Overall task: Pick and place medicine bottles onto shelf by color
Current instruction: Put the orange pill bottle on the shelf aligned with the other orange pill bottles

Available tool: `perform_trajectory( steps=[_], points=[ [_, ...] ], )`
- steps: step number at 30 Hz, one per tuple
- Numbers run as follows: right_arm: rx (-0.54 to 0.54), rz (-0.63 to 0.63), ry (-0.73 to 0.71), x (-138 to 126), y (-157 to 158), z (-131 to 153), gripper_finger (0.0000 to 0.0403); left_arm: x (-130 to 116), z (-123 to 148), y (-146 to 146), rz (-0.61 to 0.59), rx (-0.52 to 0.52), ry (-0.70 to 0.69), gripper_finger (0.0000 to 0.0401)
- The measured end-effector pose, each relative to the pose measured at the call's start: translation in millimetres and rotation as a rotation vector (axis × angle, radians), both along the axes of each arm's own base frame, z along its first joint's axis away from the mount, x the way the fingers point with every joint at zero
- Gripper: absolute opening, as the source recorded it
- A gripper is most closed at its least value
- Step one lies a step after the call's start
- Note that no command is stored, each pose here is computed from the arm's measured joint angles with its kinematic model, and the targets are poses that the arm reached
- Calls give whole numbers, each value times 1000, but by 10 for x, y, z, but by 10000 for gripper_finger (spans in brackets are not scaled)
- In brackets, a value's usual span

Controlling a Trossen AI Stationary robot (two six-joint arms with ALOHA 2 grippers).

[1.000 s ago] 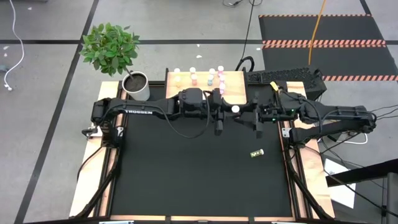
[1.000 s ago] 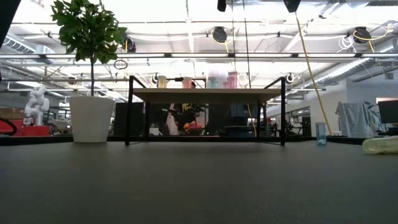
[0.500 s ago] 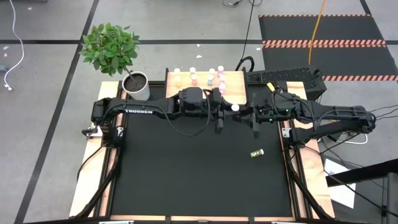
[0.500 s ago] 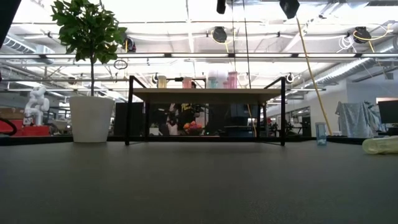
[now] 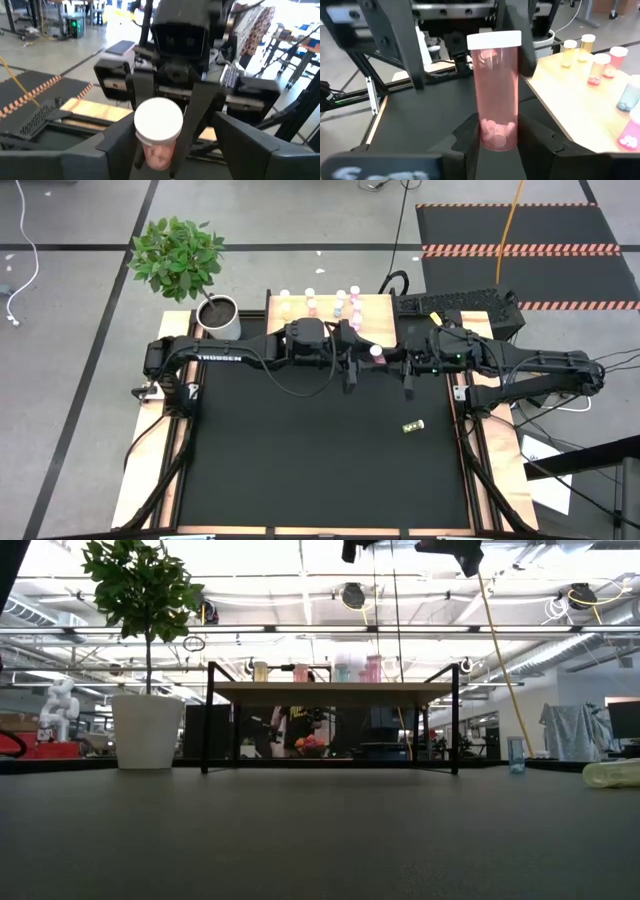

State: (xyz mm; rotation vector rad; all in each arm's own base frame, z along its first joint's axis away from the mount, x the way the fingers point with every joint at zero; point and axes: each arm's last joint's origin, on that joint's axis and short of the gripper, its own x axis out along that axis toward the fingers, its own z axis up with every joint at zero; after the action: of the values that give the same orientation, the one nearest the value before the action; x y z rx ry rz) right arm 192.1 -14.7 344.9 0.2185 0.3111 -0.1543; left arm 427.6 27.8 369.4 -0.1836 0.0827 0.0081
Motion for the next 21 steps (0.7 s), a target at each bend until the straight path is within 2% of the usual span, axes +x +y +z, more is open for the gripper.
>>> perform_trajectory(
  steps=[4, 9, 14, 21],
  points=[
    [-21, 7, 13, -2, 0, -10, 103, -7, 24, 8, 2, 1, -17, 267],
    [-40, 14, 17, -4, 0, -11, 104, -7, 28, 17, 3, 11, -20, 261],
    [-43, 15, 17, -3, 0, -11, 105, -8, 26, 28, 37, 39, -16, 232],
    [-44, 15, 11, -2, 0, -5, 105, -31, 62, 66, 52, 70, -28, 168]
  ],
)
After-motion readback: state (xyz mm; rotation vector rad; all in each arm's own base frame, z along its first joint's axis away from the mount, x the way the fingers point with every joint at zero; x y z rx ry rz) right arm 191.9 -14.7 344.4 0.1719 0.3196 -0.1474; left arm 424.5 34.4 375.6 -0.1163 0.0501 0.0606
